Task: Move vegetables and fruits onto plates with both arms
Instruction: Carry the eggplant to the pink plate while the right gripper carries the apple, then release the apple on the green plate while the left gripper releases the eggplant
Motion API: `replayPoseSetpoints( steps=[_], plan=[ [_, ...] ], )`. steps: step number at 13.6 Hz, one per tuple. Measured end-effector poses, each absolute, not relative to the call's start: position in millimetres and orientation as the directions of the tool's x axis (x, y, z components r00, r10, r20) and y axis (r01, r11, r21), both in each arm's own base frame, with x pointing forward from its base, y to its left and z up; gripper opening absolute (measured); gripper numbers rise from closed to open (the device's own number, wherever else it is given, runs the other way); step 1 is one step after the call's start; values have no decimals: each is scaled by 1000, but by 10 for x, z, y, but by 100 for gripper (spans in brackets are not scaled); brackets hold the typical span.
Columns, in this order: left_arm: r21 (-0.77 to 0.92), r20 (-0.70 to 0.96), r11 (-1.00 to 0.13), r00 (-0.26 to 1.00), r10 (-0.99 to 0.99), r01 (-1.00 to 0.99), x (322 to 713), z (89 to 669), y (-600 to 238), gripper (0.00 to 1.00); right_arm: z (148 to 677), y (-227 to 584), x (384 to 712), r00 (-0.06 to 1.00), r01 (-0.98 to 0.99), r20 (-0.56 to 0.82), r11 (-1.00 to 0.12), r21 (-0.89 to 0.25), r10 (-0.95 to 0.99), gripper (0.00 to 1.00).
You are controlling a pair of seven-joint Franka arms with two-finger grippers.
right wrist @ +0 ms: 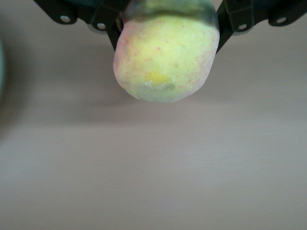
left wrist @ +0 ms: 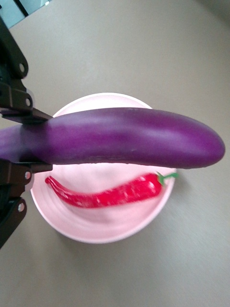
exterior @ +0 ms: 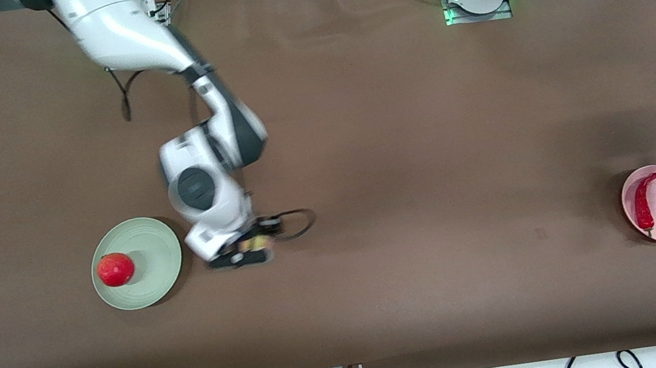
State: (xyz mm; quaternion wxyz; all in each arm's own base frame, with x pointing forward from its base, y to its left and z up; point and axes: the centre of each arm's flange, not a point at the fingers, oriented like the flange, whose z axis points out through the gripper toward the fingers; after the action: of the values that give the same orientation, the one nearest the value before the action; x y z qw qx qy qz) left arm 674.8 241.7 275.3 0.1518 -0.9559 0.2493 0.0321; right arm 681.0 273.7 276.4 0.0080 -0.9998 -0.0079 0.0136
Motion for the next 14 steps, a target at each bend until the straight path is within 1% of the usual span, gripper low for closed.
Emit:
replayPoseSetpoints(
  steps=[2, 3, 4, 6, 8, 10, 11, 12, 13, 14],
  plan=[
    [-263, -127, -839, 879, -460, -477, 6711, 2603, 2542, 35, 2705, 1839, 7007, 990, 97, -100, -995, -10, 98, 74],
    [-264, -111, -841, 881, -460, -472, 6712, 2555, 2580, 35, 2646, 1449, 7055, 984, 125, -123, -992, -18, 126, 74],
    [-267, -95, -844, 884, -458, -465, 6706, 2521, 2636, 35, 2574, 1144, 7068, 980, 139, -141, -990, -25, 141, 74],
    [-263, -81, -853, 891, -446, -451, 6665, 2435, 2759, 35, 2394, 834, 7016, 975, 132, -176, -991, -31, 136, 74],
    [-261, -76, -856, 893, -443, -447, 6654, 2398, 2794, 50, 2205, 732, 6938, 971, 132, -197, -991, -31, 135, 74],
    [-263, -69, -855, 892, -446, -448, 6676, 2423, 2774, 71, 2069, 715, 6879, 969, 140, -203, -990, -31, 143, 74],
    [-265, -63, -854, 892, -449, -448, 6700, 2454, 2755, 80, 2025, 709, 6865, 968, 140, -206, -990, -30, 143, 74],
    [-268, -55, -853, 891, -452, -449, 6726, 2487, 2732, 91, 2013, 708, 6864, 968, 140, -206, -990, -29, 143, 74],
    [-269, -44, -851, 888, -458, -452, 6765, 2543, 2683, 100, 2029, 709, 6873, 969, 140, -201, -990, -29, 143, 81],
    [-266, -34, -849, 884, -466, -458, 6817, 2638, 2583, 100, 2083, 718, 6905, 972, 143, -187, -989, -28, 146, 91]
  ],
)
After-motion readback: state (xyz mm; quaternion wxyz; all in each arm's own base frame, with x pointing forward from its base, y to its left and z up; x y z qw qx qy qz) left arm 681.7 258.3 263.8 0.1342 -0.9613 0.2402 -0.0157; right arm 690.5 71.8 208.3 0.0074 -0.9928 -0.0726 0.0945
